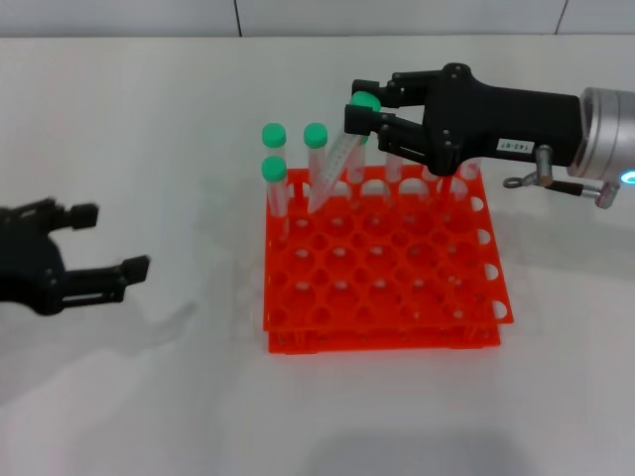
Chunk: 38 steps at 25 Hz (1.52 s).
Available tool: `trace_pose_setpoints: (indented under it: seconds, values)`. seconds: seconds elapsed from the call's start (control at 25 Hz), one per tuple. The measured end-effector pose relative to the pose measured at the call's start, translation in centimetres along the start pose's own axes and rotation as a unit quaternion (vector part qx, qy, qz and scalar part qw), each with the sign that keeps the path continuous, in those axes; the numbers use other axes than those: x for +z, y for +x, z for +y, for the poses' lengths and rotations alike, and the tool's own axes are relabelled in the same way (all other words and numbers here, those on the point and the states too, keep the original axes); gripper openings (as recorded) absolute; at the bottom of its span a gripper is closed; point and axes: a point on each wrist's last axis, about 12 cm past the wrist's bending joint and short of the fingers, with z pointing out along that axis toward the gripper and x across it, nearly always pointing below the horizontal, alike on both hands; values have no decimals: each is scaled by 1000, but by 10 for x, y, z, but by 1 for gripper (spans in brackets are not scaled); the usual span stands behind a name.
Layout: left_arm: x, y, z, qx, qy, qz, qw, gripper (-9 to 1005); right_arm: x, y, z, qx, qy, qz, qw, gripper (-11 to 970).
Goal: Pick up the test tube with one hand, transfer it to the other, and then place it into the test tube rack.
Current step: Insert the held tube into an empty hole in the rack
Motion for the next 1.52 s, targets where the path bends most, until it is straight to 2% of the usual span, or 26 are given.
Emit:
trace_pose_setpoints:
  seconds: [0.32,0.56,0.84,1.52]
  values:
    - [-6,47,10,-13,6,-57,998,893,11,-3,-4,-5,-1,28,1000,255]
    - [-8,63,10,-18,5,-52,998,893,23,-6,-9,-22,5,53,998,255]
    - [-6,69,9,-17,9,-47,999,893,33,-7,-12,-34,18,76,996,254]
    - [-2,63,12,-5,13,-51,999,893,43,-1,-17,-49,41,117,991,255]
